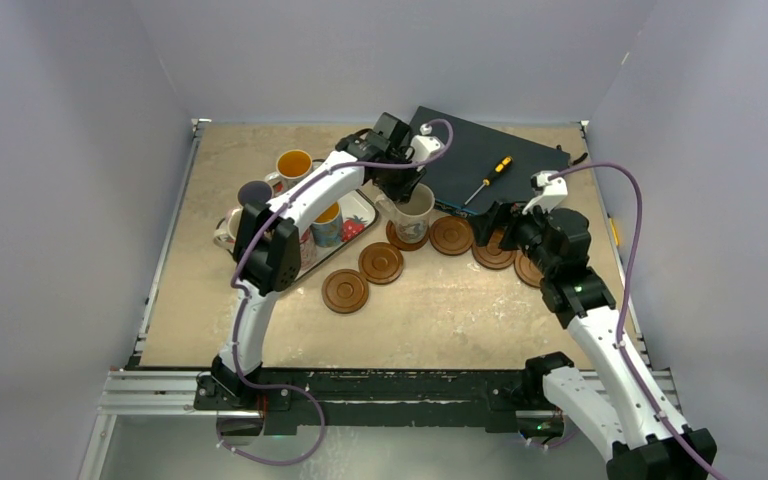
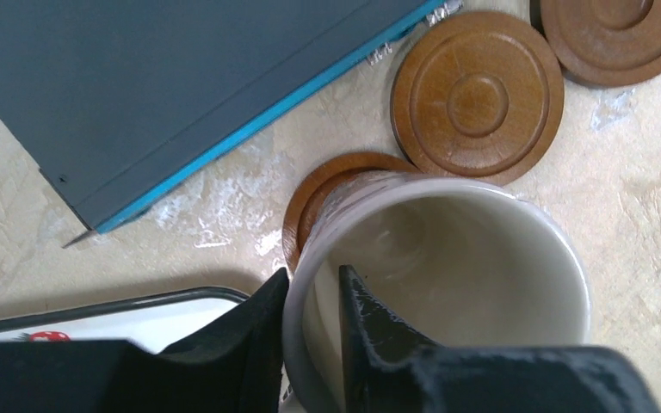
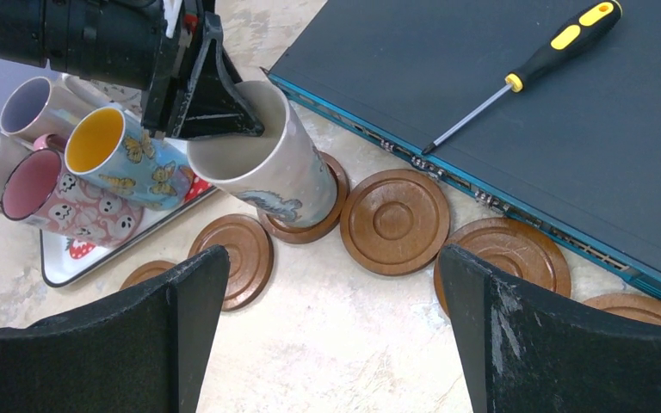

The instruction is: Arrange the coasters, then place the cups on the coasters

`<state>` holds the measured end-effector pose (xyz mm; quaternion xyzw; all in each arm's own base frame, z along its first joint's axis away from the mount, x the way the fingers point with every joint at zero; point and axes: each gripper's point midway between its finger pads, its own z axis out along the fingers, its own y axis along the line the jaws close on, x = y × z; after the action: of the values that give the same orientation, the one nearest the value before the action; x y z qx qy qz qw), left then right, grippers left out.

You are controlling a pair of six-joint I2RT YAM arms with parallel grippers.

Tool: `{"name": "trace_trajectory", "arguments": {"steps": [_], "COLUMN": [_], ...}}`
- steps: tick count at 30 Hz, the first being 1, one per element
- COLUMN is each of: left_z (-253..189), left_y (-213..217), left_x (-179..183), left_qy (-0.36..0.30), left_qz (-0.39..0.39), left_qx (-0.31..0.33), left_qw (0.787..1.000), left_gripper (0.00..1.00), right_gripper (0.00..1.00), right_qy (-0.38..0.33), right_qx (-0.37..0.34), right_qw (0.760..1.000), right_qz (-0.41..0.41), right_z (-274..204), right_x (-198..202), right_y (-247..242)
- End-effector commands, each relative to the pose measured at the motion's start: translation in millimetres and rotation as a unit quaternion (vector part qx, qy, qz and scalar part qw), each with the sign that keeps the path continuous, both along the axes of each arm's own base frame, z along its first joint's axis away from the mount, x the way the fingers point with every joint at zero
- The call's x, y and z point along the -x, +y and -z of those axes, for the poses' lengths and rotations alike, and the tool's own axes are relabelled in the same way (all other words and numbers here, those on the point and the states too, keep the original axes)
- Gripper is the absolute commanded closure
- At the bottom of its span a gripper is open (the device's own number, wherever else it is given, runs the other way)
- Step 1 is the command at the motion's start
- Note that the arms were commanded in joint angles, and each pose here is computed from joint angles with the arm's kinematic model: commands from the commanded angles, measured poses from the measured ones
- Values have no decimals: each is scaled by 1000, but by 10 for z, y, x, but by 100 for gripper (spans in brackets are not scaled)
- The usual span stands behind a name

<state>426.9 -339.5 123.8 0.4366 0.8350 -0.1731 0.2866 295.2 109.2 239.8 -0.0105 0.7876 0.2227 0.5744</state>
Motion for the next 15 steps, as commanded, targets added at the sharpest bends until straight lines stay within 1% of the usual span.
{"name": "trace_trajectory", "arguments": {"steps": [1,6,11,12,14,15], "left_z": [-314,-449,-666,-722,-851,-933], "left_y": [-100,-121,-119,-116,-131,-135], "left_x": [-163,-196,-216,-216,-199,-186], "left_qy": [-43,-57,-78,-83,-92,-97], "left_qz": [-12,-20,-25,-27,-27,-27], "left_qx": [27,39,56,61,74,83], "left_qw": [999,997,995,994,993,991], "left_gripper": [73,61,47,37,29,27], "right_gripper": [5,5,5,5,5,5], "right_qy": [-20,-22,-22,-22,-23,-24], "right_qx": [1,-1,-1,-2,-2,-2], "right_qw": [1000,1000,1000,1000,1000,1000], "right_qz": [-1,-1,-1,-1,-1,-1], "right_z": [-96,-121,-137,-144,-152,-158], "right_x": [14,32,36,36,40,41], "right_y": [-2,-6,-6,-6,-5,-5]}}
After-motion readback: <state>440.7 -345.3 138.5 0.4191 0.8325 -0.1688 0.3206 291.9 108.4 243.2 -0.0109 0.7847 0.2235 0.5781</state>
